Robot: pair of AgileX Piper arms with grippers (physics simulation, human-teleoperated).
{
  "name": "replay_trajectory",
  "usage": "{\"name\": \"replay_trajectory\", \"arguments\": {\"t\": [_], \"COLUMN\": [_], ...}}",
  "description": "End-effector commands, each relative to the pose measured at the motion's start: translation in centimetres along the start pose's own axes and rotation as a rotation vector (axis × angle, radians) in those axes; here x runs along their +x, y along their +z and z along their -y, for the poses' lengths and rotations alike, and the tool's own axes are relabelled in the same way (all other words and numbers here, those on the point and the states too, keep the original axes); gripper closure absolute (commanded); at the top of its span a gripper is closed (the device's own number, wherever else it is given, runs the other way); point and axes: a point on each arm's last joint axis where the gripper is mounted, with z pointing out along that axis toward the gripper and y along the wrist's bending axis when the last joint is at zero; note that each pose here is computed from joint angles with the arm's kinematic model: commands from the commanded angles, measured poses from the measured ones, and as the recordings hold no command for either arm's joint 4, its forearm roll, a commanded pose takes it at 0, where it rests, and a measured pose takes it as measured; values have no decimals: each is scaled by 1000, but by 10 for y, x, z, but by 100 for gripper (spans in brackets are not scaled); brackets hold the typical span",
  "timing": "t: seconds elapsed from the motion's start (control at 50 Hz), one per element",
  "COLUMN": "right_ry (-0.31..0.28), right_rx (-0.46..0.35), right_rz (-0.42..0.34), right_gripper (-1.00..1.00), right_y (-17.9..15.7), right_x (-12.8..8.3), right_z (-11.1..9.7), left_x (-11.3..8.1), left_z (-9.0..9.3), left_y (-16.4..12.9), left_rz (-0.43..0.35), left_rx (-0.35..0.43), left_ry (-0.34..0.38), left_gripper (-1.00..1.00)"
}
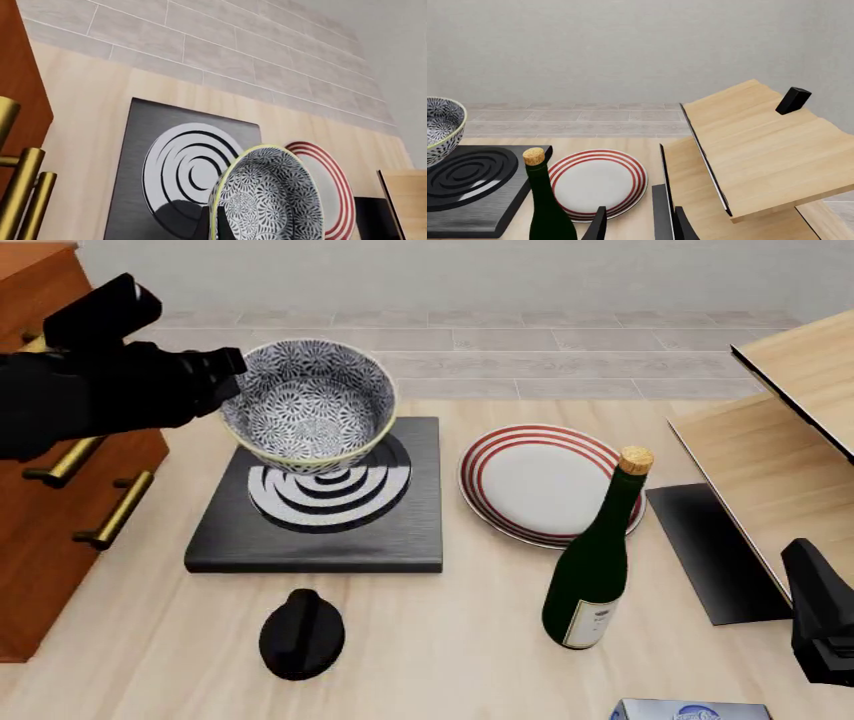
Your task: Put the bowl on the stove.
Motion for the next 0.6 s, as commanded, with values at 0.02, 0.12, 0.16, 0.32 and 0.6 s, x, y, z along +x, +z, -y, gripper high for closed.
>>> {"name": "replay_trajectory", "arguments": {"t": [0.02,0.12,0.16,0.32,0.6], "right_ry": [0,0,0,0,0], "right_rx": [0,0,0,0,0], "right_rz": [0,0,0,0,0], "right_gripper": [-100,-100,-100,-100,-100], "right_y": [0,0,0,0,0], "right_x": [0,0,0,0,0], "right_z": [0,0,0,0,0], "left_x": [1,0,1,6,6], "left_z": [4,5,4,3,-3], "left_y": [8,10,13,15,27], "left_rz": [5,7,5,-3,-1], "left_rx": [19,21,19,20,4], "left_ry": [-33,-34,-33,-25,-17], "left_gripper": [100,100,100,100,100]}}
